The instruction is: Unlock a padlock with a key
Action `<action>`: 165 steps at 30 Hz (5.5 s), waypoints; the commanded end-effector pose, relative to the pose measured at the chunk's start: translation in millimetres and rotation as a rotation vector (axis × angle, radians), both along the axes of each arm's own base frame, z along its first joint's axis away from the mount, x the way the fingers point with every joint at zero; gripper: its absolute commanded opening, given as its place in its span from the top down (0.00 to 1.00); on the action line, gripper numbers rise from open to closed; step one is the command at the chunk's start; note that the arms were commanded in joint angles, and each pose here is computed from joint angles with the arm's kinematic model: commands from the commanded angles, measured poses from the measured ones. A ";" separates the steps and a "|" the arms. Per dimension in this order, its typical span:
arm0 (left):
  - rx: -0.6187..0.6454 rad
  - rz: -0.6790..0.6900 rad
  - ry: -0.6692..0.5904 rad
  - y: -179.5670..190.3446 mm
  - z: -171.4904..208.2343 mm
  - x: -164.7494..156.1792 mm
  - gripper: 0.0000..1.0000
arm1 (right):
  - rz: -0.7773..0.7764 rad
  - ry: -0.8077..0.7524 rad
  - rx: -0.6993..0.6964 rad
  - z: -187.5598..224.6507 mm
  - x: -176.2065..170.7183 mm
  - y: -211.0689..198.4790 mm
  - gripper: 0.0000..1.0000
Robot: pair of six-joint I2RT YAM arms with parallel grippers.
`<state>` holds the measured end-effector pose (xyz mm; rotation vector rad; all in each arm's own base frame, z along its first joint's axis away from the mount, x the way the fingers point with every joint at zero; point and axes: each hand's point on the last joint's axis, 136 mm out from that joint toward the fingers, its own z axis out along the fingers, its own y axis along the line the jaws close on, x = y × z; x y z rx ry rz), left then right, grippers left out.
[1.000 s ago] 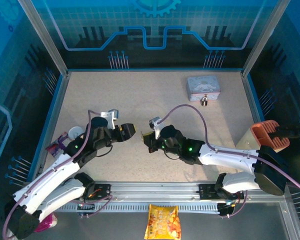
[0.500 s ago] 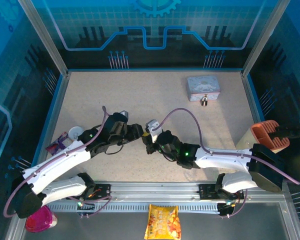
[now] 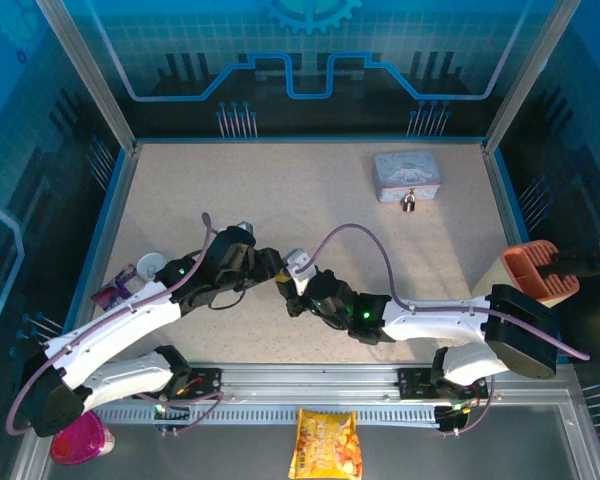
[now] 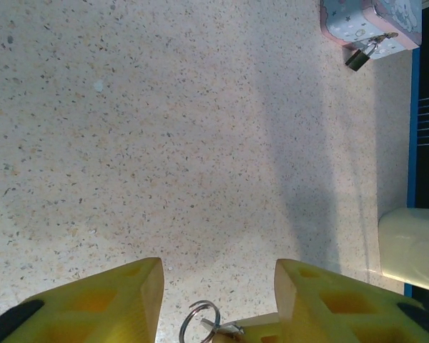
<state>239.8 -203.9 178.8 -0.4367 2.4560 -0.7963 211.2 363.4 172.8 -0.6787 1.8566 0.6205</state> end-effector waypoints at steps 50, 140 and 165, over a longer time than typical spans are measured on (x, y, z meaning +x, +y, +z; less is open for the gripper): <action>0.027 -0.032 -0.162 4.4 3.7 52.7 1.00 | -0.142 0.166 -0.017 7.1 17.1 -8.8 0.63; -0.578 -0.858 -0.845 -86.9 111.4 -2.6 1.00 | 0.207 0.085 0.731 109.3 -4.4 -86.3 0.61; -0.567 -0.850 -0.845 -89.7 107.5 1.1 1.00 | 0.204 0.114 0.714 103.2 -3.0 -83.6 0.99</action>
